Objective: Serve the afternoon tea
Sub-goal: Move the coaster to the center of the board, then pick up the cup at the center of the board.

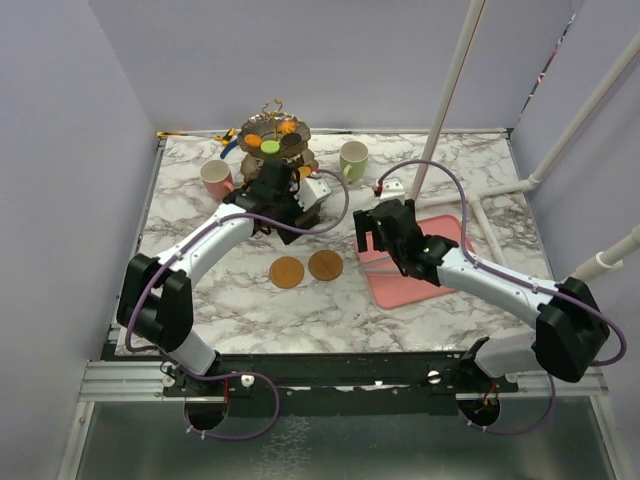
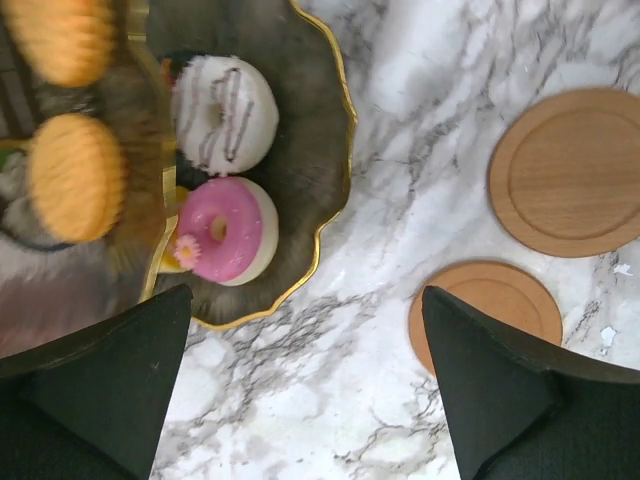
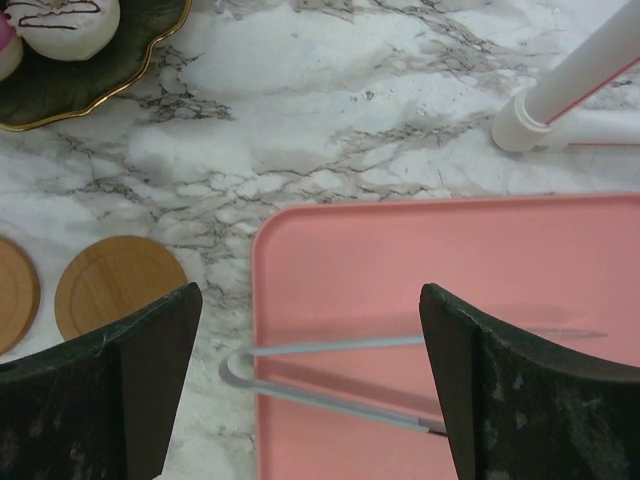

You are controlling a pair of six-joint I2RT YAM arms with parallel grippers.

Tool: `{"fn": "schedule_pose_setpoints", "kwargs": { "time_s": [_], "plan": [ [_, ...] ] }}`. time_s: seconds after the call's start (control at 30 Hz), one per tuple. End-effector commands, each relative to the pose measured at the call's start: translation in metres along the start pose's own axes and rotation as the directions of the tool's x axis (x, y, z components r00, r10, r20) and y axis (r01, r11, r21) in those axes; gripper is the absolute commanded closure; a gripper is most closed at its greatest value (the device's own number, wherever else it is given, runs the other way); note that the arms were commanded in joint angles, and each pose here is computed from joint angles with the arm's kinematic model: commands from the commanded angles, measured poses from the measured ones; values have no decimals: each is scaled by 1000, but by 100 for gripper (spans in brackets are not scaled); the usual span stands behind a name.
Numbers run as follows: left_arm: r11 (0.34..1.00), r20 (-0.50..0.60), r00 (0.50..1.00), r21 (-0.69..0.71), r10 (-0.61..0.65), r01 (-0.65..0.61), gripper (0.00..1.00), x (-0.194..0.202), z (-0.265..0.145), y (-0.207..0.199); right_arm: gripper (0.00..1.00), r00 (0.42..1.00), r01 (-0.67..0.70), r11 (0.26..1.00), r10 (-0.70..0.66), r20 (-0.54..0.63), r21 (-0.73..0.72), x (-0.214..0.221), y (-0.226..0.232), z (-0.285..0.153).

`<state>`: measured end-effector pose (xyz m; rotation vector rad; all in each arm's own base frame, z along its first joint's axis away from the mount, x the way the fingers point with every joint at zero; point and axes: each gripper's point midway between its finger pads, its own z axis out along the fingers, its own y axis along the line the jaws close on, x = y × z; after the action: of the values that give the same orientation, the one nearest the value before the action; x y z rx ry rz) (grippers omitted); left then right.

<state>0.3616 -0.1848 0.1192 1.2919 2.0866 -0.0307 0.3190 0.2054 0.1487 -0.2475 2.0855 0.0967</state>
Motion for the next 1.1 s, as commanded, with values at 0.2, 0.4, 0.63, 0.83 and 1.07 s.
{"fn": "schedule_pose_setpoints", "kwargs": {
  "time_s": [0.2,0.4,0.63,0.83,1.07],
  "plan": [
    [966,150,959,-61,-241,252,1,-20,-88,57,9,998,-69,983,70,2,170,-66,3,87],
    [948,178,942,-91,-285,304,1,-13,-109,67,9,996,-89,972,84,33,219,-95,11,146],
    [951,222,934,-67,-280,301,1,-22,-139,59,15,989,-146,969,146,15,197,-92,12,194],
    [949,223,934,-85,-279,304,1,-22,-153,59,20,985,-172,966,175,2,194,-84,14,214],
    [940,260,922,-106,-287,323,1,-34,-171,67,25,979,-197,957,203,-3,211,-76,10,236]
  ]
}}
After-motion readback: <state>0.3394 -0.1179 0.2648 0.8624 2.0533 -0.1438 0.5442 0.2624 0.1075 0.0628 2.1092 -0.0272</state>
